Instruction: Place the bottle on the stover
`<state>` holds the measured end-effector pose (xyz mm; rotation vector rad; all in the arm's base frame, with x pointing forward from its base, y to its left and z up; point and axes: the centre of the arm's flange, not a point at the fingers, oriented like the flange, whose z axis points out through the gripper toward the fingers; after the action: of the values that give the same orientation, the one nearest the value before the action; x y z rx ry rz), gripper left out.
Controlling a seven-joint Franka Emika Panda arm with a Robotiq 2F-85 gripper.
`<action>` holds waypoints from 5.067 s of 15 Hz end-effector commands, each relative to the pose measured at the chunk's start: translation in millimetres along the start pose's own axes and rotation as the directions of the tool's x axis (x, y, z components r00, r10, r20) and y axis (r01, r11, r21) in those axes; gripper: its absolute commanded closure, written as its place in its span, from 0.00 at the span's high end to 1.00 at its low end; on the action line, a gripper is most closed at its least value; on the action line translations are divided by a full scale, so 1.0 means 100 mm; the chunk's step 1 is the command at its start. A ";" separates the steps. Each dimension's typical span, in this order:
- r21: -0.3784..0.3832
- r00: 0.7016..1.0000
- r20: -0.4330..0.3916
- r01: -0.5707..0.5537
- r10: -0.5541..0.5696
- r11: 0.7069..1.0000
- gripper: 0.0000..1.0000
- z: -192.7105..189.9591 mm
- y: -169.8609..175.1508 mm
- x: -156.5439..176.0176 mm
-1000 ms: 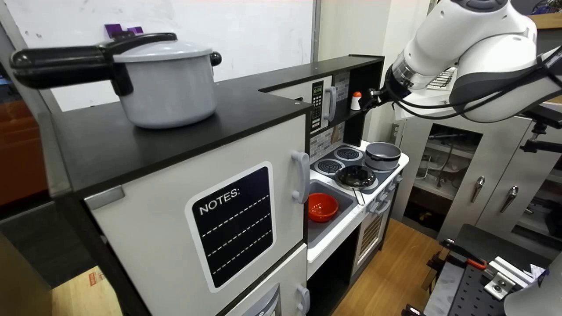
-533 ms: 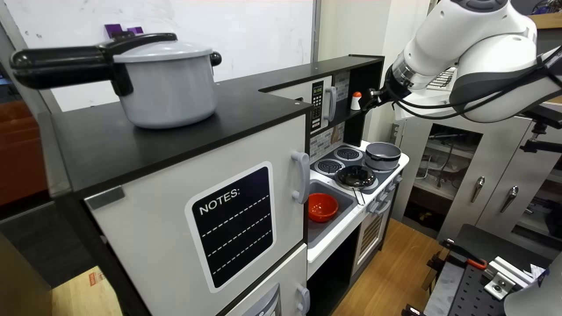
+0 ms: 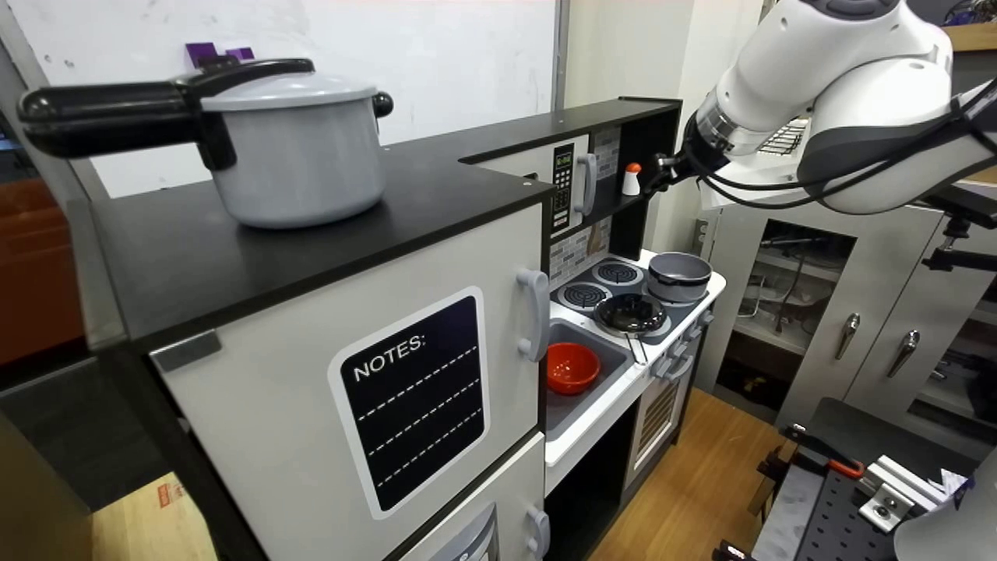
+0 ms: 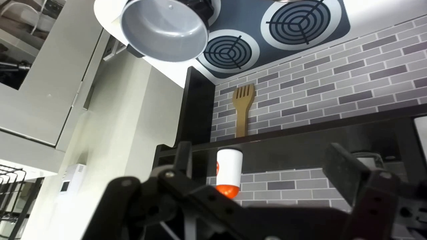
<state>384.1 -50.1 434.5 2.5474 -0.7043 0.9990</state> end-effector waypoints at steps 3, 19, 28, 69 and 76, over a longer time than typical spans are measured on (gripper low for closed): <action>-0.063 0.998 -0.059 0.003 -0.006 0.998 1.00 0.22 0.06 0.14; -0.035 0.996 -0.083 0.011 -0.014 0.999 1.00 0.86 -0.03 0.42; -0.028 0.994 -0.104 0.013 -0.016 1.000 1.00 1.09 0.03 0.53; 0.019 0.993 -0.103 0.062 -0.060 0.998 0.12 1.53 0.13 0.69; 0.024 0.990 -0.118 0.085 -0.081 0.996 0.12 1.43 0.21 0.66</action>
<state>498.6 -149.0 381.6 2.4952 -0.5745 1.0854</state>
